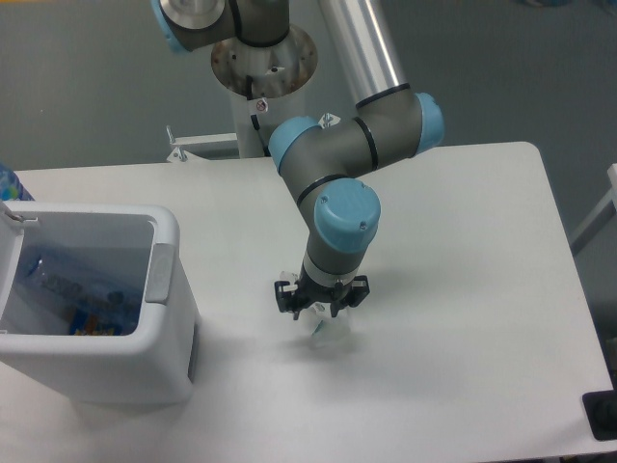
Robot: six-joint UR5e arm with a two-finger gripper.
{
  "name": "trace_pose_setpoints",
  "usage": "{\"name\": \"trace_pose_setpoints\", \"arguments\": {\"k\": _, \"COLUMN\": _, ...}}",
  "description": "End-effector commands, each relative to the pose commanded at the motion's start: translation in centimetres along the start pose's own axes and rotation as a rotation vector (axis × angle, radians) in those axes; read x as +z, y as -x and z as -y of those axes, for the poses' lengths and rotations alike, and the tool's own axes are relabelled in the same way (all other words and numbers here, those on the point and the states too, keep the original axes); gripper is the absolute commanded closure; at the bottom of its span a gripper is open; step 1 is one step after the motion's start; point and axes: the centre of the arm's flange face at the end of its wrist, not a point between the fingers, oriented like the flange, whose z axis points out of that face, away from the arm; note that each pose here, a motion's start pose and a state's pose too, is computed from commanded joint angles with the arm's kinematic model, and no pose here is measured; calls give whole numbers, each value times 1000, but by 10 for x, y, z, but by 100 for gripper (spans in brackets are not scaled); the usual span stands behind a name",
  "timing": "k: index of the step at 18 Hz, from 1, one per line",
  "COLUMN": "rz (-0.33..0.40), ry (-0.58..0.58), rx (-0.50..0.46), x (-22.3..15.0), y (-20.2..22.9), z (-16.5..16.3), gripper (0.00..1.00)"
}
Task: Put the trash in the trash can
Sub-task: 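Lower the gripper and pinch the white wrapper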
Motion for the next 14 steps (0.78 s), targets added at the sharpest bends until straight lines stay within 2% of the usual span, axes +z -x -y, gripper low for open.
{"name": "trace_pose_setpoints", "arguments": {"k": 3, "rz": 7, "ry": 4, "rx": -14, "x": 1, "y": 1, "z": 0, "gripper": 81}}
{"name": "trace_pose_setpoints", "arguments": {"k": 6, "rz": 13, "ry": -3, "rx": -15, "x": -3, "y": 2, "z": 1, "gripper": 90}}
{"name": "trace_pose_setpoints", "arguments": {"k": 9, "rz": 15, "ry": -9, "rx": -8, "x": -7, "y": 2, "z": 2, "gripper": 94}}
{"name": "trace_pose_setpoints", "arguments": {"k": 14, "rz": 12, "ry": -26, "rx": -11, "x": -16, "y": 7, "z": 4, "gripper": 95}}
